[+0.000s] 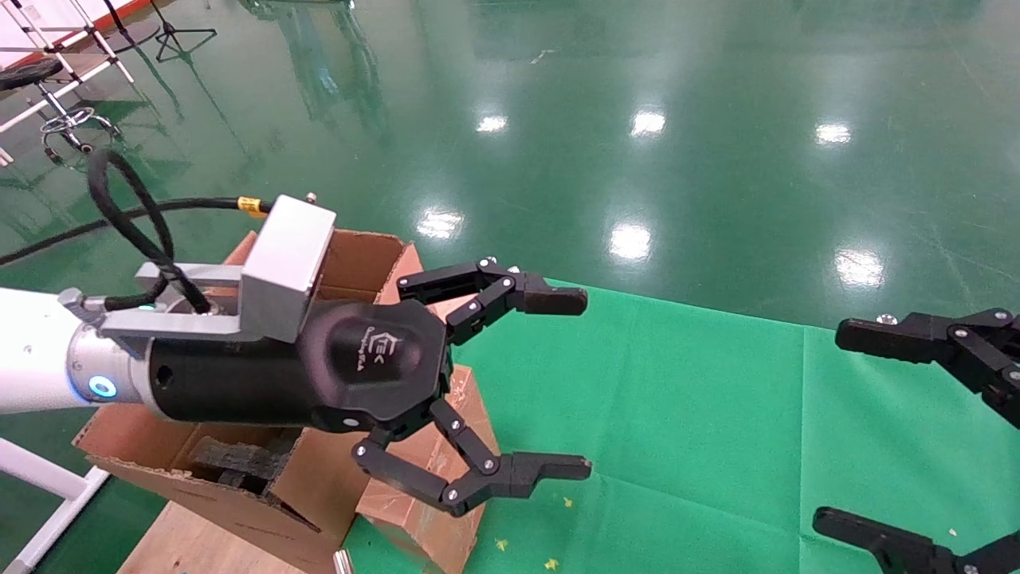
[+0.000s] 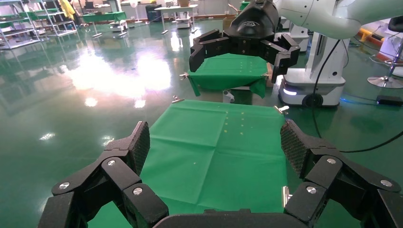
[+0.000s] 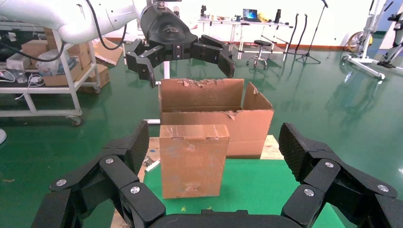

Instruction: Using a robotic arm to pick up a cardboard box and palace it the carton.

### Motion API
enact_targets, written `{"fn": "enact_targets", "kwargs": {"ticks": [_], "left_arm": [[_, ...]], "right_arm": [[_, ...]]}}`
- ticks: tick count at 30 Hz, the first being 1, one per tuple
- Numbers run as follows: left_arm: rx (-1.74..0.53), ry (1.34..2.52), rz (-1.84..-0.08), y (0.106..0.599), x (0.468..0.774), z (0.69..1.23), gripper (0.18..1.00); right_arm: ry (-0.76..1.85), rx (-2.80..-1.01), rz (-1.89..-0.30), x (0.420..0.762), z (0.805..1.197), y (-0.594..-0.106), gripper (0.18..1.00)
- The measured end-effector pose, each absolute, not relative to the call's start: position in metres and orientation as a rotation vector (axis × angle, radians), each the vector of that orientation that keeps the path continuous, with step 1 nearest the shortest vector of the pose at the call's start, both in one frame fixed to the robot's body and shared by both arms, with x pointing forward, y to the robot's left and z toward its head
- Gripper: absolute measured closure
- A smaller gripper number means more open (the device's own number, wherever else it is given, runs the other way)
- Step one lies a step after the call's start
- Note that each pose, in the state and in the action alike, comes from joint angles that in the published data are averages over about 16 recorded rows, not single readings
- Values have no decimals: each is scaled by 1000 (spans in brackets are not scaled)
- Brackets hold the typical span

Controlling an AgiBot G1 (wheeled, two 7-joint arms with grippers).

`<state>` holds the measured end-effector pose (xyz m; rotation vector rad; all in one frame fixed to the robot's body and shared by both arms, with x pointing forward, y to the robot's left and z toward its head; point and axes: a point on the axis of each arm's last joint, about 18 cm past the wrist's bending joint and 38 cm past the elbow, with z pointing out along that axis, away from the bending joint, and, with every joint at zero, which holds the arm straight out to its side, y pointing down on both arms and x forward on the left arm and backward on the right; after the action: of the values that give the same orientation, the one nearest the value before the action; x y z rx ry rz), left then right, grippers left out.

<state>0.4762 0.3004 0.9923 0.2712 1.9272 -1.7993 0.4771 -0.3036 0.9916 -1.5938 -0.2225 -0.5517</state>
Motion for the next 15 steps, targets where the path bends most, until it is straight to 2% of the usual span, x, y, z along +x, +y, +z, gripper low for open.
{"fn": "enact_targets", "kwargs": {"ticks": [15], "left_arm": [[271,1927,-1799,300,476,992,183]], "right_arm": [[-222,-1594,-552,477,992,-304,178]]}}
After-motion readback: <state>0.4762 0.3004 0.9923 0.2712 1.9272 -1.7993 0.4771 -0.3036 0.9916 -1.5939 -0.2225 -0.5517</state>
